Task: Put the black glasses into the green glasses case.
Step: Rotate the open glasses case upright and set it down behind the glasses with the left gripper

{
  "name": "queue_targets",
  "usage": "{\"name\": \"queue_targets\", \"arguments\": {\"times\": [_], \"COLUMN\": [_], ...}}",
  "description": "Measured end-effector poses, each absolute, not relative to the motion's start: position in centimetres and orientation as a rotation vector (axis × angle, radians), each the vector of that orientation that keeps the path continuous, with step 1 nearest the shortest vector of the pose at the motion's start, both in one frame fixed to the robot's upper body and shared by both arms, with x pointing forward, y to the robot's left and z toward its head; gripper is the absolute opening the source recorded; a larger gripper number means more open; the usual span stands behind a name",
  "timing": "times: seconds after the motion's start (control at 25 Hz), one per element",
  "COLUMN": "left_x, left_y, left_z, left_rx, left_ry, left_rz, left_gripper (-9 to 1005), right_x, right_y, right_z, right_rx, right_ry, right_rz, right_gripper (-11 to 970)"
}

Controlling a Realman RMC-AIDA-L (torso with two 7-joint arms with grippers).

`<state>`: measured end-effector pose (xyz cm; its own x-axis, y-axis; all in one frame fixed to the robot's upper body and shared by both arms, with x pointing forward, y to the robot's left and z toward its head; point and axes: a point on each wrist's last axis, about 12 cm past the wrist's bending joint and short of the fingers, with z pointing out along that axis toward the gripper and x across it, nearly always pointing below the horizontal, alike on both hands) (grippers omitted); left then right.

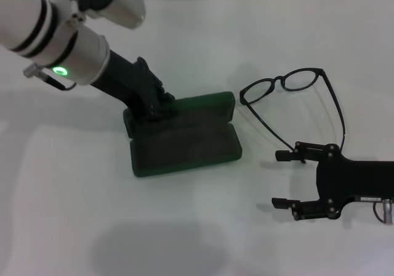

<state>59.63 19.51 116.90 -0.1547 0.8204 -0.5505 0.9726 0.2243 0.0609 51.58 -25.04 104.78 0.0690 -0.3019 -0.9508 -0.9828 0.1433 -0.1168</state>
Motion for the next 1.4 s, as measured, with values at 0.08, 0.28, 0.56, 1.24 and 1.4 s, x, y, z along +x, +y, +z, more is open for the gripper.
{"name": "queue_targets", "arguments": {"times": [0.08,0.28,0.56,1.24,1.4], "left_x": [59.5,59.7,60.3,60.4,60.1], "left_y": [19.3,19.2,18.5,18.6,18.6], "left_z": [116.5,116.3,115.9,115.2,115.3], "left_rx": [1.642,1.613,1.63,1.631,1.632], "left_ry": [2.026,2.002,1.955,1.966,1.968], "left_rz": [-0.425,-0.411,-0.325,-0.294,-0.31], "left_gripper": [211,210,210,206,219], "right_x": [51.6,51.5,51.6,51.6,51.6], "right_y": [-25.0,-25.0,-25.0,-25.0,-25.0], "right_z": [104.8,104.7,104.8,104.7,104.7], "right_rx": [-1.343,-1.344,-1.341,-1.338,-1.338], "right_ry": [1.422,1.421,1.421,1.424,1.425], "right_rz": [0.864,0.866,0.865,0.862,0.862], "right_gripper": [789,789,788,787,787]}}
